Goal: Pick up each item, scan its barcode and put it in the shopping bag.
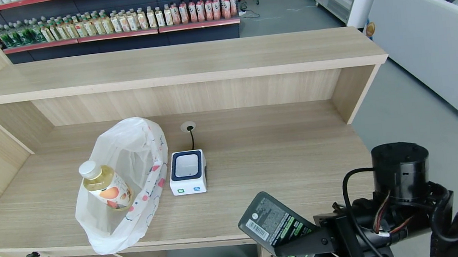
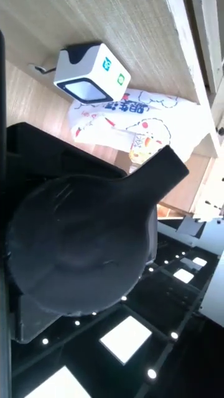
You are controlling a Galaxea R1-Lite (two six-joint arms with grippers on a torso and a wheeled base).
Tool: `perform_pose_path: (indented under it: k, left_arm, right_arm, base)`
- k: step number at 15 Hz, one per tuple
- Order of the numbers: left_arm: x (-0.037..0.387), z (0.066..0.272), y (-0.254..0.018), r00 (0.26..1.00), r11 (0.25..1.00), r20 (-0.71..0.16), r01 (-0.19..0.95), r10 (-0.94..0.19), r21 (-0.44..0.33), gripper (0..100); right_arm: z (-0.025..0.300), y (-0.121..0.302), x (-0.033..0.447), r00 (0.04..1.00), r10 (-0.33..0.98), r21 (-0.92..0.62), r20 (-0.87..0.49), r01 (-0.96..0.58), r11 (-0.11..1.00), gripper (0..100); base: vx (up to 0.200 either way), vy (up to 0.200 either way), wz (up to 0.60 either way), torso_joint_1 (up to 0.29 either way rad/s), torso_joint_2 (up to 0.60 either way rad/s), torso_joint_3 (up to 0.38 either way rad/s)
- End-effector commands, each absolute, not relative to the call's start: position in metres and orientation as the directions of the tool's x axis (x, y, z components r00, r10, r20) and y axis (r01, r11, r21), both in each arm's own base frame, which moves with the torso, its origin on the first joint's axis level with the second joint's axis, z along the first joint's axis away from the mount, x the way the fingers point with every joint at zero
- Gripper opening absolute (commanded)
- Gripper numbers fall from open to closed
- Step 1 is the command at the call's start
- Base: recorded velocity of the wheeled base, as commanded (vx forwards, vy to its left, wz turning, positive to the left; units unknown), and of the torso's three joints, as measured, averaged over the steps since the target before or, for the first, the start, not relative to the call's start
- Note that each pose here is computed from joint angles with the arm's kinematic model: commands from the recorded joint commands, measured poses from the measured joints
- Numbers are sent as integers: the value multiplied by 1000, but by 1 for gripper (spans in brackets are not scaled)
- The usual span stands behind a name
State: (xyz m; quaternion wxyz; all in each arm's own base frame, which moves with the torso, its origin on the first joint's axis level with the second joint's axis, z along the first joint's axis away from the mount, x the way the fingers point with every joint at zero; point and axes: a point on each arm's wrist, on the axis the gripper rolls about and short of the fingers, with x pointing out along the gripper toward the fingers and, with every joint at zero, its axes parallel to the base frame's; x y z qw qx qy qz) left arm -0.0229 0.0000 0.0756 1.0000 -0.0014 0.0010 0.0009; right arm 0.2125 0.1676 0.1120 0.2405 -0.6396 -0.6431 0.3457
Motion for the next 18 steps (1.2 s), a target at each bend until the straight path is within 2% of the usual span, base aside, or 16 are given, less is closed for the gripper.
perform_pose_path:
  k: [1, 8, 18]
  left_arm:
    - [-23, 76, 0, 1000, 1000, -2, -3, 3, -3, 100]
    - [-23, 76, 0, 1000, 1000, -2, -3, 3, -3, 100]
    - [-23, 76, 0, 1000, 1000, -2, -3, 3, -3, 100]
  right_arm:
    - [115, 169, 217, -63, 990, -746, -125, 664, -52, 0]
    - [110, 172, 226, -54, 990, -753, -131, 654, -64, 0]
    - [107, 181, 229, -96, 987, -762, -127, 646, -35, 0]
  base:
    - [0, 0, 0, 0, 0, 0]
    - [0, 0, 0, 0, 0, 0]
    - [0, 0, 0, 0, 0, 0]
